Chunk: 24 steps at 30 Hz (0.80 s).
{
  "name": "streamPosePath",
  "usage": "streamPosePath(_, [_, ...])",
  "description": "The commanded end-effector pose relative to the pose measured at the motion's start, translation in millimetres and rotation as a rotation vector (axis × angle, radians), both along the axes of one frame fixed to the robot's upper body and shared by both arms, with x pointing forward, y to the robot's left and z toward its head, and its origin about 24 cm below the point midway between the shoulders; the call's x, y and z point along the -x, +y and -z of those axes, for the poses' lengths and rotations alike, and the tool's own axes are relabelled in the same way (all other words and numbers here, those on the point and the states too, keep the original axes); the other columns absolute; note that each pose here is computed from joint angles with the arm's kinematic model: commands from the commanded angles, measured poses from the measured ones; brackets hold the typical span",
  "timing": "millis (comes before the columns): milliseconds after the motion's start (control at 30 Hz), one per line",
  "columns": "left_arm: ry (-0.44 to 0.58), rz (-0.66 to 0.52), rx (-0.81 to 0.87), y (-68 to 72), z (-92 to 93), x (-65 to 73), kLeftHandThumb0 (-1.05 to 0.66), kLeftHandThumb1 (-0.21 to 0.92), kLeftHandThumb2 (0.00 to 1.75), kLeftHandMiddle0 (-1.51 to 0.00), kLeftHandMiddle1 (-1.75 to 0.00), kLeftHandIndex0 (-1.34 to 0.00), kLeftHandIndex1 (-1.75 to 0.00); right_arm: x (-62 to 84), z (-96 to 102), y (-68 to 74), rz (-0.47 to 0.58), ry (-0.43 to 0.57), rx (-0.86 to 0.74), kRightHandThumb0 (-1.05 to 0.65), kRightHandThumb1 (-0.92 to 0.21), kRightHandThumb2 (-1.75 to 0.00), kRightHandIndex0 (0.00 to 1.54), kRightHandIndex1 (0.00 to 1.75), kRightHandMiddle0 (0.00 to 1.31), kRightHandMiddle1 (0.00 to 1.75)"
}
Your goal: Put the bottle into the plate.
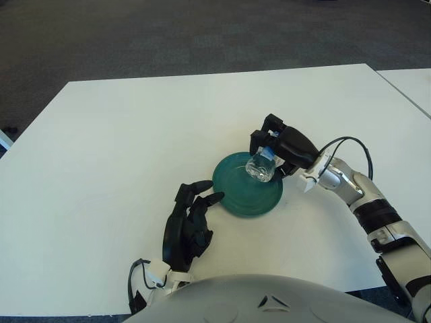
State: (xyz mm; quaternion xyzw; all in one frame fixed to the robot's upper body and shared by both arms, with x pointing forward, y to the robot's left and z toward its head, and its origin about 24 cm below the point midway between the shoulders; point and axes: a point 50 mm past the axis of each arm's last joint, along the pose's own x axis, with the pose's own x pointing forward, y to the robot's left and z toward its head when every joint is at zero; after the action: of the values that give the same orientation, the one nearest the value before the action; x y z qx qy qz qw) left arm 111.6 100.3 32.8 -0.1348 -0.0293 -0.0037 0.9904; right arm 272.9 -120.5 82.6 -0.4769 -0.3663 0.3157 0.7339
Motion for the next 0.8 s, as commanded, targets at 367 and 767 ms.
streamPosePath(367, [-0.006, -0.022, 0.034, -12.8, -6.0, -5.6, -0.89, 0.92, 0.78, -0.59, -0.95, -0.28, -1.21, 2.6, -8.5, 19.8, -0.093, -0.060, -0.009, -0.37, -0.36, -1.28, 1.31, 1.75, 1.08, 1.75])
streamPosePath(767, [-0.019, -0.079, 0.068, -18.3, -4.3, -12.4, -0.88, 0.92, 0.78, -0.61, -0.98, -0.31, -1.24, 11.2, -6.0, 26.6, -0.134, -0.049, 0.015, -0.45, -0.51, -1.11, 1.32, 1.75, 1.07, 1.75])
